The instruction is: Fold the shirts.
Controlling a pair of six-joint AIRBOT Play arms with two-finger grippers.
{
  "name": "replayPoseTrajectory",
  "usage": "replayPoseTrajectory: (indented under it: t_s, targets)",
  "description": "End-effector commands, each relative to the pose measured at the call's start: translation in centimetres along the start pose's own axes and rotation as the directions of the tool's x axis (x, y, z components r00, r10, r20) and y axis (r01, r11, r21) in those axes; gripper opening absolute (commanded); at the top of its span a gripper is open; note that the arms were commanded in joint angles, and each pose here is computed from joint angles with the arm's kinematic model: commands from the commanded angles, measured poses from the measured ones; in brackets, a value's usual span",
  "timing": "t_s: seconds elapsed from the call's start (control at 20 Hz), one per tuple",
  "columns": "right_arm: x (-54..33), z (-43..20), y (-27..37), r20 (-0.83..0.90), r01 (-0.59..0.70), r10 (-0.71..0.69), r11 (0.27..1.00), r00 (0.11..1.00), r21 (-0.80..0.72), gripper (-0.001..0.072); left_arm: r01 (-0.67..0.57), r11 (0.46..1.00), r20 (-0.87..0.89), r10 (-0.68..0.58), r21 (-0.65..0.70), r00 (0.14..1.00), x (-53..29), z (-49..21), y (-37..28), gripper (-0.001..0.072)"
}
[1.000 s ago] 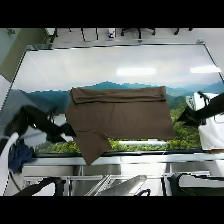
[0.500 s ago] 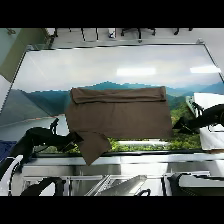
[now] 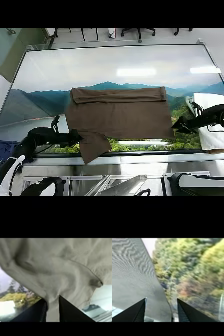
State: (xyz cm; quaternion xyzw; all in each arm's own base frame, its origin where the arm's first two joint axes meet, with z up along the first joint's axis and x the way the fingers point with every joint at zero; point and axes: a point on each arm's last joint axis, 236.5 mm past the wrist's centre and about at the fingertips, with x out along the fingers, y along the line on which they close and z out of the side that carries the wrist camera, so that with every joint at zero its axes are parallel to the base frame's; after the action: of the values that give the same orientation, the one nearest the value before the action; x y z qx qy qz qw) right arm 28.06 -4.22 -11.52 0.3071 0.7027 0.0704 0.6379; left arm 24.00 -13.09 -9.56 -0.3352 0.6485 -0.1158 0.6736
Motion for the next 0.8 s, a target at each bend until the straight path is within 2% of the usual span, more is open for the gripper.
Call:
replayPoseTrajectory:
  t_s: [0.0,0.05,0.1,0.15,0.2,0.4,0.45,0.55,0.75]
  targets:
    - [0.8,-0.4,0.1,-0.027,0.013,-0.013,1.0,1.0,-0.017,0.046,0.006,0.999,-0.034,-0.005,0.044,0.999,0.5,-1.1,-0.8,0.0168]
    - [1.0,-0.7,0.4,-0.043,0.01,-0.011,1.0,0.999,-0.025,0.0439,0.004,0.999,-0.04,-0.002,0.045,0.999,0.5,-1.2,-0.7,0.0168]
    - [1.2,-1.1,0.8,-0.063,0.006,-0.008,0.999,0.998,-0.034,0.0326,0.005,0.999,-0.047,-0.003,0.04,0.999,0.4,-1.3,-0.6,0.0168]
    - [1.4,-1.4,1.0,-0.078,0.004,-0.007,0.999,0.997,-0.043,0.0306,0.009,1.0,-0.051,-0.007,0.029,0.999,0.2,-1.3,-0.5,0.0166]
    - [1.6,-1.8,1.1,-0.096,-0.001,-0.003,0.999,0.995,-0.042,0.0306,0.012,1.0,-0.056,-0.011,0.022,0.998,0.0,-1.4,-0.4,0.0006]
    - [2.8,-3.3,0.9,-0.14,-0.012,0.008,0.999,0.99,-0.029,0.0302,0.023,1.0,-0.061,-0.022,0.015,0.998,-0.6,-1.3,0.1,0.0011]
    - [2.9,-3.5,0.9,-0.143,-0.012,0.007,0.999,0.99,-0.035,0.0268,0.022,1.0,-0.052,-0.022,0.011,0.998,-0.6,-1.0,0.2,0.0011]
    - [3.0,-3.4,1.1,-0.141,-0.021,0.013,0.998,0.99,-0.053,0.0036,0.021,0.999,-0.035,-0.02,0.031,0.999,-0.6,-0.6,0.2,0.001]
    - [2.3,-3.6,1.4,-0.136,-0.018,0.012,0.999,0.991,-0.044,0.0022,0.016,0.995,-0.101,-0.007,0.094,0.995,-0.6,-2.2,-0.4,0.0009]
